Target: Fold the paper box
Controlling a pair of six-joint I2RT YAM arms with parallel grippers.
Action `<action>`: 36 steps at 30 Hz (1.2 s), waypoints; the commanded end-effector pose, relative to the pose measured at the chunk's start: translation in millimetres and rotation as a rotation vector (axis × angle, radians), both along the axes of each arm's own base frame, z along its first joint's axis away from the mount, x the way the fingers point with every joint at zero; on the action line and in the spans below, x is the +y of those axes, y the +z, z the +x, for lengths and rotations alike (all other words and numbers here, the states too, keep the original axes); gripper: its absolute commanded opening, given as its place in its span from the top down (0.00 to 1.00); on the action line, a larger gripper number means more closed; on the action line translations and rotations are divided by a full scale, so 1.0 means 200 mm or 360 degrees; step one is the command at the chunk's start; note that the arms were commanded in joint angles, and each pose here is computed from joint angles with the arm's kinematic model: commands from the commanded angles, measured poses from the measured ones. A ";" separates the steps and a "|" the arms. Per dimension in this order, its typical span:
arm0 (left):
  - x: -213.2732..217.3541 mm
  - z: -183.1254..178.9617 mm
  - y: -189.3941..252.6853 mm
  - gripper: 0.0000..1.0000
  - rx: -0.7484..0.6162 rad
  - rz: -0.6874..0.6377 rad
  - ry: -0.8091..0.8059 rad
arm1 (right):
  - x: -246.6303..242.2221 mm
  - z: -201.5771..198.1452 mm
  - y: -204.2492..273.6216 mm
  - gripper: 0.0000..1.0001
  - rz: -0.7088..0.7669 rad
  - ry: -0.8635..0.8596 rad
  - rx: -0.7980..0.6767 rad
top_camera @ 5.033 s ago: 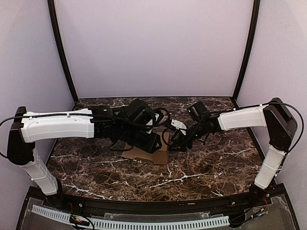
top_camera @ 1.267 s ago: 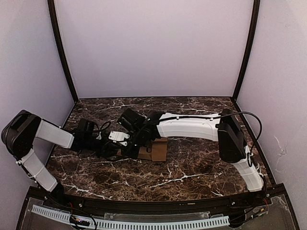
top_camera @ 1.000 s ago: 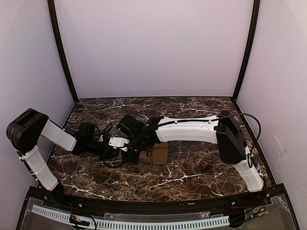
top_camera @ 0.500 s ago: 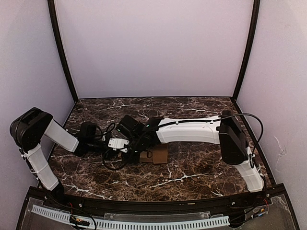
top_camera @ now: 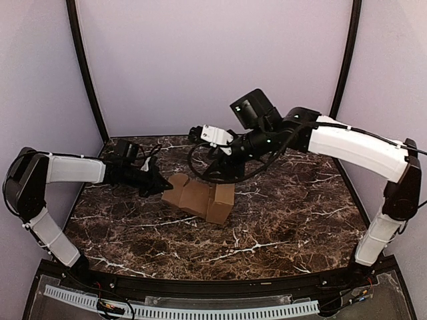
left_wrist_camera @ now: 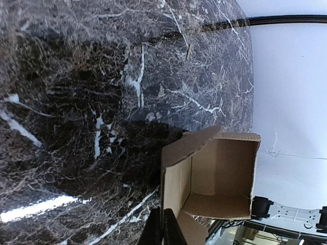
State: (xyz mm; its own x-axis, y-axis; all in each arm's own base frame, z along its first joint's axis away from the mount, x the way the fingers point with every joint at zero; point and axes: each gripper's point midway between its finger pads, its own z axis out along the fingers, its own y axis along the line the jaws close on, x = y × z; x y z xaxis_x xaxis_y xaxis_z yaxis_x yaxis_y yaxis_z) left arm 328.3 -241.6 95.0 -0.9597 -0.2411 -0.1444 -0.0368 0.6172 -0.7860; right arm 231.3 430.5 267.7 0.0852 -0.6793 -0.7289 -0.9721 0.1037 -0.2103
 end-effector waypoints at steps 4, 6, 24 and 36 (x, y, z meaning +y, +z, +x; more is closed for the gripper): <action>0.18 -0.04 0.14 0.99 -0.0141 0.0560 -0.0226 | -0.38 0.33 -0.29 0.42 0.0045 -0.0350 0.0266; 0.22 -0.04 0.17 0.99 -0.0181 0.0697 -0.0271 | -0.44 0.35 -0.35 0.42 0.0038 -0.0388 0.0254; 0.08 0.06 0.62 0.99 -0.0770 0.1321 -0.0724 | -0.52 0.33 -0.52 0.41 -0.0002 -0.0414 0.0346; -0.19 -0.04 0.55 0.98 -0.1027 0.1628 -0.1149 | -0.63 0.37 -0.49 0.38 0.0077 -0.0497 0.0422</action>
